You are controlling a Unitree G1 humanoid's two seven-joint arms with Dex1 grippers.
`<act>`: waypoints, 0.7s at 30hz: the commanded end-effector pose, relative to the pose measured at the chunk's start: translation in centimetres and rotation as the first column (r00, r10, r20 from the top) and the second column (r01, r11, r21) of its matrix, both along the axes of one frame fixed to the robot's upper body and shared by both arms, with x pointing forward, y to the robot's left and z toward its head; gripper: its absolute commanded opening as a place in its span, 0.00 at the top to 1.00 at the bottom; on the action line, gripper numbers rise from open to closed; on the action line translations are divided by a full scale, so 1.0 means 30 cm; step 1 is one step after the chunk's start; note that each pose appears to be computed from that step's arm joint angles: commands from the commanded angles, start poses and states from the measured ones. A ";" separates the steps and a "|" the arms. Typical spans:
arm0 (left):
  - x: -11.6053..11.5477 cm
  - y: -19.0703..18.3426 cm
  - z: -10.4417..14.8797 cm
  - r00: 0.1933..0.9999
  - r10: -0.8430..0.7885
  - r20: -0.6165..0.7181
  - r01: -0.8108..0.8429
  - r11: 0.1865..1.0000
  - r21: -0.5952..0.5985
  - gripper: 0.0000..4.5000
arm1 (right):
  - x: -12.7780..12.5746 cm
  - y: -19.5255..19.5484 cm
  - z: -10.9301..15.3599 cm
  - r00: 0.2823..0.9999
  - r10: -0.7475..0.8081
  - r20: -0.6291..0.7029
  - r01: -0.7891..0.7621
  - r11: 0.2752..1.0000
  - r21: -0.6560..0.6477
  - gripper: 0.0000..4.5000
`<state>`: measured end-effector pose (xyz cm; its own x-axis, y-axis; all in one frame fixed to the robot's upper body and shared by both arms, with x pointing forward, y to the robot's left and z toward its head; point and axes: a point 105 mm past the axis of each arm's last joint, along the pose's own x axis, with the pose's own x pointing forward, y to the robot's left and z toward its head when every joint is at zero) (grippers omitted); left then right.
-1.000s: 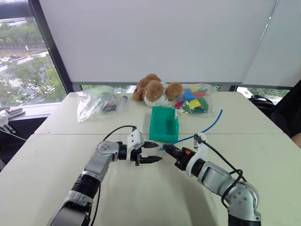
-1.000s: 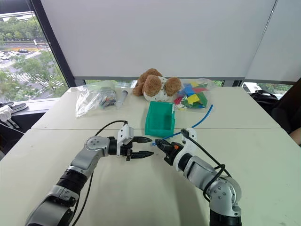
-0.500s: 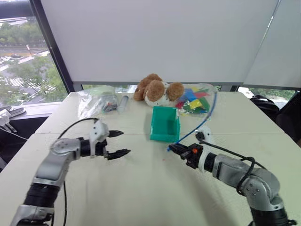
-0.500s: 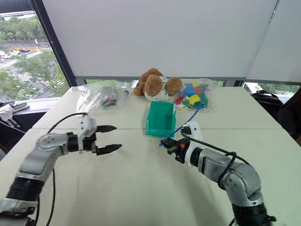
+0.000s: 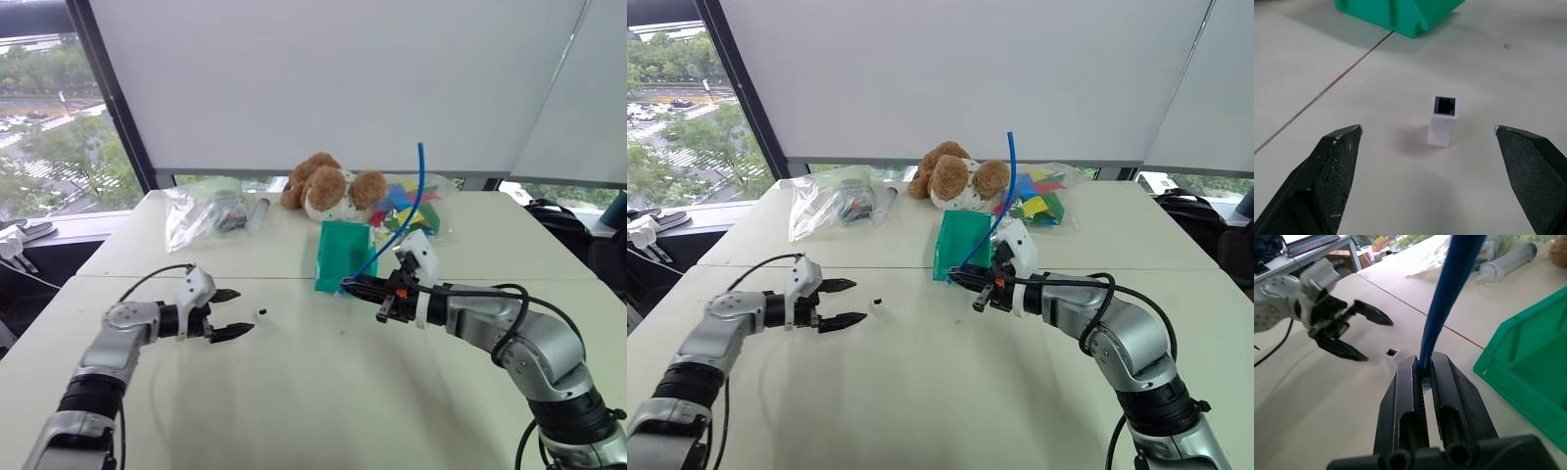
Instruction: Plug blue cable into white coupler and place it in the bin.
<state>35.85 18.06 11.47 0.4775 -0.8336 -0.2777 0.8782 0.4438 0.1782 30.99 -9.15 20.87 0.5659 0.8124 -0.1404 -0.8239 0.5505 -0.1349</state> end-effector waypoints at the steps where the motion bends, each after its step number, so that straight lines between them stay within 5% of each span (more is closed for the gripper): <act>1: 0.015 -0.023 -0.001 0.999 -0.031 0.032 0.030 0.999 0.020 0.01 | -0.020 0.006 0.043 0.998 0.009 0.062 -0.010 1.000 0.019 1.00; 14: 0.059 -0.066 -0.065 0.999 -0.028 0.029 0.028 0.999 0.019 0.01 | -0.031 -0.001 0.043 0.997 -0.022 0.068 0.020 0.999 0.031 1.00; 17: 0.052 -0.077 -0.086 0.999 -0.049 0.022 0.048 0.998 0.030 0.19 | -0.031 -0.002 0.043 0.997 -0.028 0.072 0.026 0.999 0.030 1.00; 21: 0.046 -0.106 -0.087 0.996 -0.079 0.027 0.079 0.997 0.006 0.64 | -0.030 -0.006 0.040 0.997 -0.034 0.072 0.033 0.999 0.025 1.00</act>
<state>37.16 15.29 8.43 0.4303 -0.8577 -0.2814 0.9010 0.3893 0.1912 30.51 -9.22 20.91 0.5942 0.7954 -0.1192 -0.8032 0.5790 -0.1405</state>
